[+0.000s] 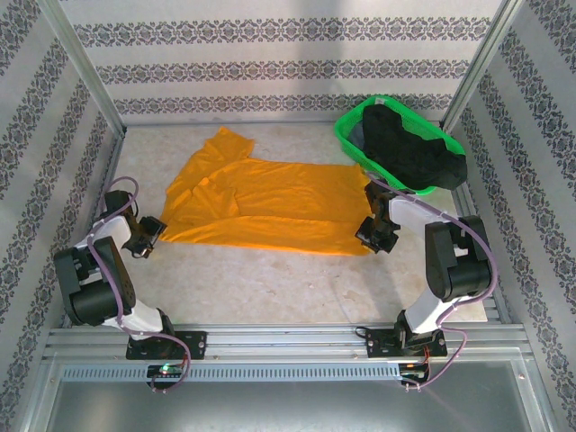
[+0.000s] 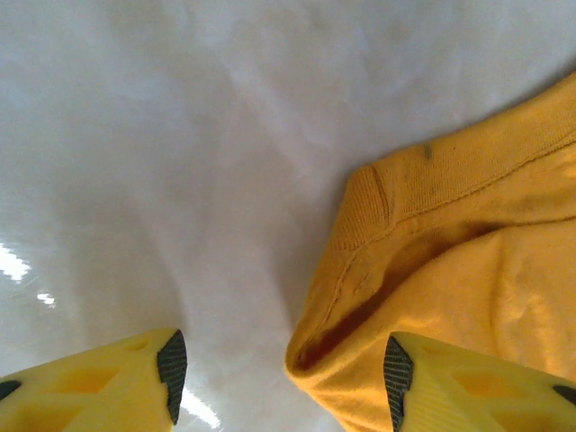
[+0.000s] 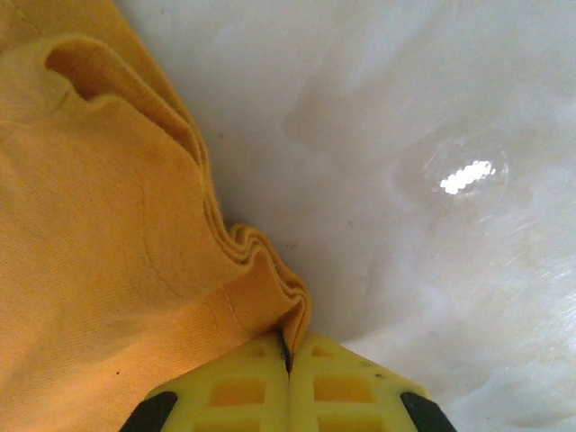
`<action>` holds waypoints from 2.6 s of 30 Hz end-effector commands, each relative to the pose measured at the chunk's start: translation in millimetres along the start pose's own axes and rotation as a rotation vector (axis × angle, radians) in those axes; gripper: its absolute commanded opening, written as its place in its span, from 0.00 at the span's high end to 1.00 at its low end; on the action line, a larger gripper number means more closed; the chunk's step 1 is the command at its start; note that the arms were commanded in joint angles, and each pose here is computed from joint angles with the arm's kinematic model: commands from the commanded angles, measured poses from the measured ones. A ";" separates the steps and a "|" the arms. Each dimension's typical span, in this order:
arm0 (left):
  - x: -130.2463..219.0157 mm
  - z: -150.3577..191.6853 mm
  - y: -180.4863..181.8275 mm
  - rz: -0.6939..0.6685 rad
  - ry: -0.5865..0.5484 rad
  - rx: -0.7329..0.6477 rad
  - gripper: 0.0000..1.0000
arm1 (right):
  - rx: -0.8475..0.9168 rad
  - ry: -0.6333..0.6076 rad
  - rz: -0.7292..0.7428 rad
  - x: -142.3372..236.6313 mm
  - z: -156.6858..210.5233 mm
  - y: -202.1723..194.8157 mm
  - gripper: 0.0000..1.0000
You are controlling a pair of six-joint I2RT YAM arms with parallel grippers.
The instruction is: Fold and stack the t-shirts
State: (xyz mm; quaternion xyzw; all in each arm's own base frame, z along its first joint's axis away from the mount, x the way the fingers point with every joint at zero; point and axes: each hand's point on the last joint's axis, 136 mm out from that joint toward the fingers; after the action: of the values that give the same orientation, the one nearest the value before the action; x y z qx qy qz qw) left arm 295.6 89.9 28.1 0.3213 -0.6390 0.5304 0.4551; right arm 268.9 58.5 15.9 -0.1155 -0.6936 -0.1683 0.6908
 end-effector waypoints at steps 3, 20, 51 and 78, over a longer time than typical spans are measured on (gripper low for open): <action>-9.6 2.6 -19.1 0.066 0.036 -0.030 0.53 | -0.023 -0.002 0.004 -0.5 -4.9 -0.2 1.00; 13.7 -19.5 -5.2 0.018 -0.151 0.030 1.00 | 0.027 -0.038 -0.004 15.0 -13.9 6.5 1.00; 119.5 3.0 80.2 -0.194 -0.471 0.246 0.58 | 0.274 -0.085 -0.022 44.4 -6.7 32.7 0.60; -23.7 143.3 -92.4 -0.155 0.043 -0.436 0.83 | 0.565 -0.176 -0.427 82.5 1.6 175.0 0.88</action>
State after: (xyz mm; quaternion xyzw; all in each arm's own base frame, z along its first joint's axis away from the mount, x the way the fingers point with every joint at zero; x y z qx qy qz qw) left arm 366.1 -84.3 47.8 0.2314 -0.6979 0.3999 0.5472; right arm 334.6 212.8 113.0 0.2128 -0.7804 -0.0973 0.5799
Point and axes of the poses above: each hand's point on the last joint's axis, 136 mm out from that joint toward the fingers, its own x axis back along the fingers, its own y axis along the line the jaws close on, z = x × y, and after that the axes turned 15 degrees about x, right-handed
